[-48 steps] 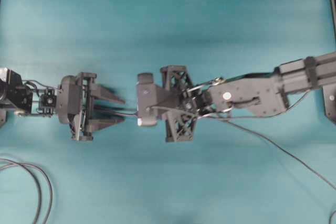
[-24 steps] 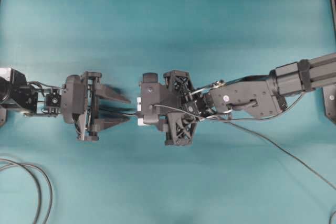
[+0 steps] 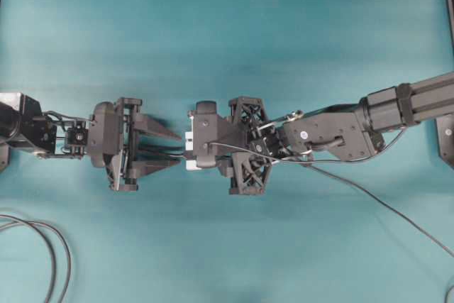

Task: Insert the USB cable into the female connector supported by the left arm.
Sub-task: 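Push the USB plug into the female connector with the right gripper, then lower the joined connector and plug onto the table with both grippers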

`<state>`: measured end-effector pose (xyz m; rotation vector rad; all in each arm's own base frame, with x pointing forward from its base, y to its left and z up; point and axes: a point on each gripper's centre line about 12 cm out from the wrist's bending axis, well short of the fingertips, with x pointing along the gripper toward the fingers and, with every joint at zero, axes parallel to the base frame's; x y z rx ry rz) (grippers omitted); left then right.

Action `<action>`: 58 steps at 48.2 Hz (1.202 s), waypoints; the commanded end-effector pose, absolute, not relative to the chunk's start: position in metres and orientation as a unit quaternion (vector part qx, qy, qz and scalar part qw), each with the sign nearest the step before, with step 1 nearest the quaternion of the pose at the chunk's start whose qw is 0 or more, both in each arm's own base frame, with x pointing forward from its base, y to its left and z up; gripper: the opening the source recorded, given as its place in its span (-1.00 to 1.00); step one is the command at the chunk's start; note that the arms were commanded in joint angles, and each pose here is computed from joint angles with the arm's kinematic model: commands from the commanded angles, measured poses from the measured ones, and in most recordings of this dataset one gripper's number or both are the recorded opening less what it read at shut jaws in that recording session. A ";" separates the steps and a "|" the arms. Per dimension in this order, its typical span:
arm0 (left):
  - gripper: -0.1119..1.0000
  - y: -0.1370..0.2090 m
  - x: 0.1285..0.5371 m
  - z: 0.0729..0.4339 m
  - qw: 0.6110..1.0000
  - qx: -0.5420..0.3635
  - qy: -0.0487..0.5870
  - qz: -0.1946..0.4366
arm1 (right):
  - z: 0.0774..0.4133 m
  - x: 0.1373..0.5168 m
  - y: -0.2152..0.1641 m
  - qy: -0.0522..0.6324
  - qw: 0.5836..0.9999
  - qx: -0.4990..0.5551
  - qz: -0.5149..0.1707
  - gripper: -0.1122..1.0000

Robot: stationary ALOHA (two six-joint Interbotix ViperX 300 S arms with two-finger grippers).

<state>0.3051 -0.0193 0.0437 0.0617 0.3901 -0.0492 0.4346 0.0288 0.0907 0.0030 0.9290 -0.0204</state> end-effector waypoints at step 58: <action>0.36 -0.021 0.339 0.047 0.981 0.034 0.191 -0.026 | 0.131 0.467 0.035 0.387 0.919 -0.073 0.030 -0.66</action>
